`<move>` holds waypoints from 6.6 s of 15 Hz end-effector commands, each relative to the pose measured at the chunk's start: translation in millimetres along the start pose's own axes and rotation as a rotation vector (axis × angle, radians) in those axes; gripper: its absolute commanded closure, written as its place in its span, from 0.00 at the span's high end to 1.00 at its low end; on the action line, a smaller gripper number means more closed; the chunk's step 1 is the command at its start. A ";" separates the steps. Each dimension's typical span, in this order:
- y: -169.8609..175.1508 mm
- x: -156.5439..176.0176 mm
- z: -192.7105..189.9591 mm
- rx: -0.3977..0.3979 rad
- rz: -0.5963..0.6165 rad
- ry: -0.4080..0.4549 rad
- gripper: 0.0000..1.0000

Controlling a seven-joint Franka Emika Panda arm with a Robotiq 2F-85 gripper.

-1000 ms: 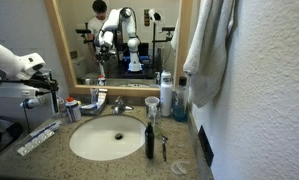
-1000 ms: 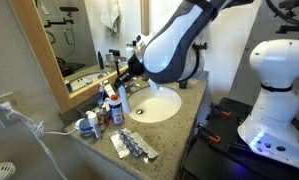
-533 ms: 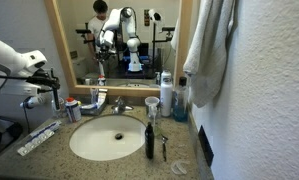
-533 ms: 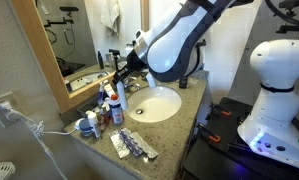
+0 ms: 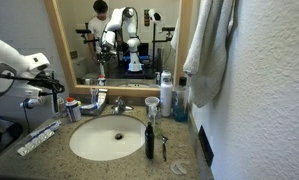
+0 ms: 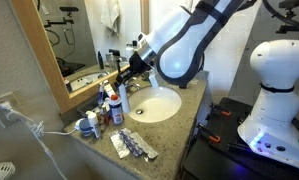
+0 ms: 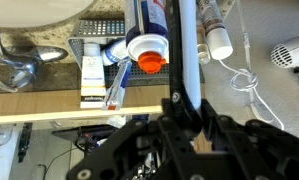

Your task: Move the electric toothbrush forward

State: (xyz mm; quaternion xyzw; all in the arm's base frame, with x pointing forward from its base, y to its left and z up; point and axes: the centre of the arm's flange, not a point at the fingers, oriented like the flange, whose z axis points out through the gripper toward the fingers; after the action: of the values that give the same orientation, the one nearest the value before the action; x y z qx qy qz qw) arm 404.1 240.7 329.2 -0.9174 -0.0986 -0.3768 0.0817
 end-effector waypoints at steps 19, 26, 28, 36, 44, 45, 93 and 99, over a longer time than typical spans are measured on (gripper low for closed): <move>46.1 -79.4 49.5 0.268 -0.115 -0.080 0.10; 67.3 -81.2 67.7 0.298 -0.148 -0.093 0.10; 74.3 -83.9 75.4 0.315 -0.156 -0.097 0.10; 65.8 -92.7 128.1 0.433 -0.251 -0.096 0.10; 40.1 -71.6 137.0 0.544 -0.305 -0.007 0.10; 40.0 -71.7 137.3 0.551 -0.314 -0.001 0.10; 37.1 -61.4 121.5 0.564 -0.509 0.110 1.00; 35.1 -59.0 120.7 0.575 -0.506 0.106 1.00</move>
State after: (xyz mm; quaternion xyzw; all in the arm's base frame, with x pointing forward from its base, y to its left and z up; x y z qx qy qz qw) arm 488.9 208.8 217.6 -0.7906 -0.4174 -0.3728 0.2485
